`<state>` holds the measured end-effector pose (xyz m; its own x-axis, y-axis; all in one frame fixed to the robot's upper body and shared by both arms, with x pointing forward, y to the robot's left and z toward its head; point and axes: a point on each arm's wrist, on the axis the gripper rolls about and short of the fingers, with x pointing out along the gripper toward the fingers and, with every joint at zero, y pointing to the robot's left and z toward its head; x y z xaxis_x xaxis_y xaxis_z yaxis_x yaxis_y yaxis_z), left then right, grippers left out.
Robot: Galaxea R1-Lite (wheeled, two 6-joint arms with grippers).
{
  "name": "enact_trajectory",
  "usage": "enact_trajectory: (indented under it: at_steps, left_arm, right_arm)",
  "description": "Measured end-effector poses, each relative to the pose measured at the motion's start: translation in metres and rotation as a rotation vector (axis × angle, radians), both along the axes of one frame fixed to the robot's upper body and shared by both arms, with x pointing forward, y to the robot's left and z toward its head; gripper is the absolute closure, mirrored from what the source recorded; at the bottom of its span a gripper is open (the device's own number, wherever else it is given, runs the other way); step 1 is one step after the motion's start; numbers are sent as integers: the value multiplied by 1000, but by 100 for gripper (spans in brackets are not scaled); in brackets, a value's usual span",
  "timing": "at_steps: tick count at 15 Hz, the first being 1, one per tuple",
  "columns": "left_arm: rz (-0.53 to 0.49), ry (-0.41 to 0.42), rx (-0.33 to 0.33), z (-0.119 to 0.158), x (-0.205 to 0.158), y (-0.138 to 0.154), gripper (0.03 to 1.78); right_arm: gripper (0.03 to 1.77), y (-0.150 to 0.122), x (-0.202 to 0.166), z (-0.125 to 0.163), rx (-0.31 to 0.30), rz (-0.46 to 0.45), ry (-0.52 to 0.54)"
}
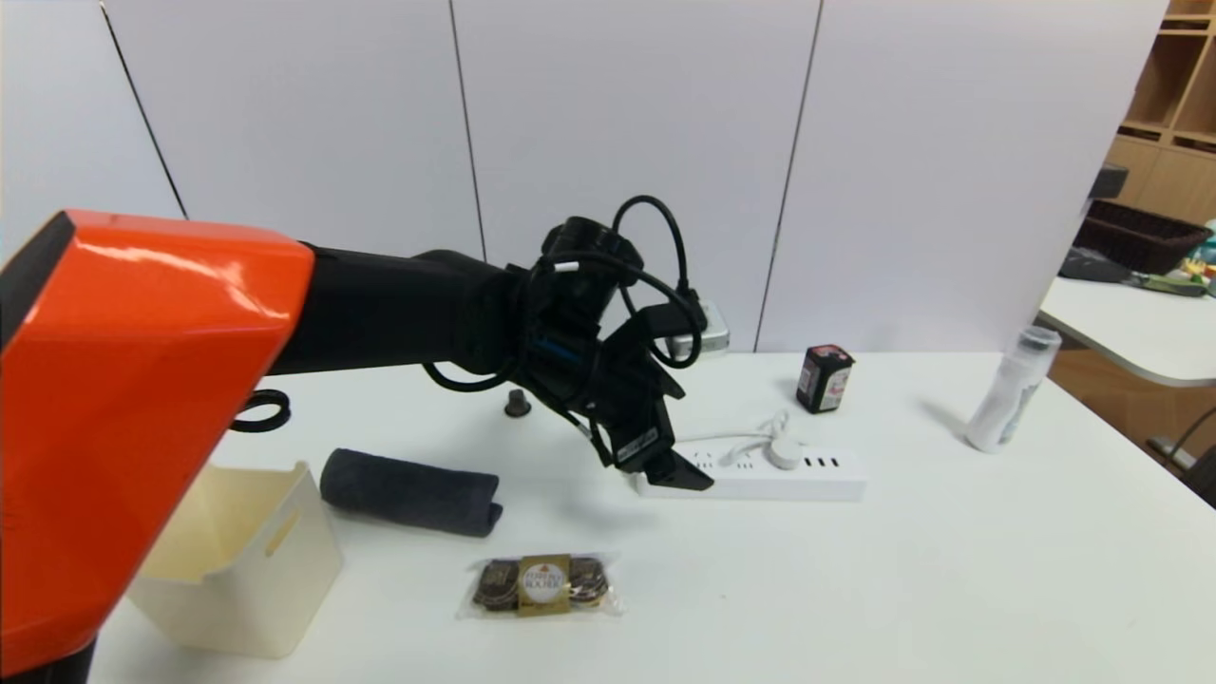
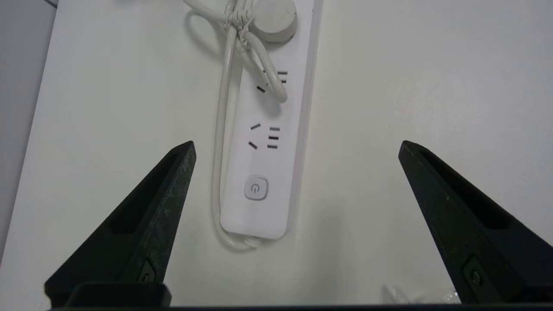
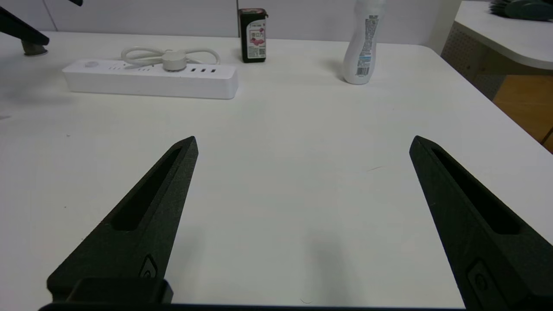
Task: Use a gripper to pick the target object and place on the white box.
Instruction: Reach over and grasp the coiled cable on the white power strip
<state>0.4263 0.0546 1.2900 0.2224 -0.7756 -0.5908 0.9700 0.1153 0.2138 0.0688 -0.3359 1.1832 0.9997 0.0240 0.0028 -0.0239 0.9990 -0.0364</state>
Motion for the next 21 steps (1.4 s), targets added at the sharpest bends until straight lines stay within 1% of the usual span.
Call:
enact_trajectory:
  at_steps: [3, 5, 7, 10, 11, 16, 21]
  left_arm:
    - [-43, 5, -37, -10, 12, -22, 12]
    - [-60, 10, -49, -19, 16, -34, 12]
    - [-91, 9, -82, -29, 21, -42, 12]
    - [-101, 19, -95, -42, 27, -48, 12]
    - [-107, 22, -112, -46, 29, -50, 12]
    - [-60, 55, -173, -62, 40, -58, 12]
    - [-22, 105, -188, -71, 44, -59, 12]
  right_arm:
    - [10, 0, 0, 0, 0, 0, 0]
    - [11, 0, 0, 0, 0, 0, 0]
    - [11, 0, 0, 0, 0, 0, 0]
    - [11, 0, 0, 0, 0, 0, 0]
    - [11, 0, 0, 0, -1, 0, 0]
    - [10, 0, 0, 0, 0, 0, 0]
    - [11, 0, 0, 0, 0, 0, 0]
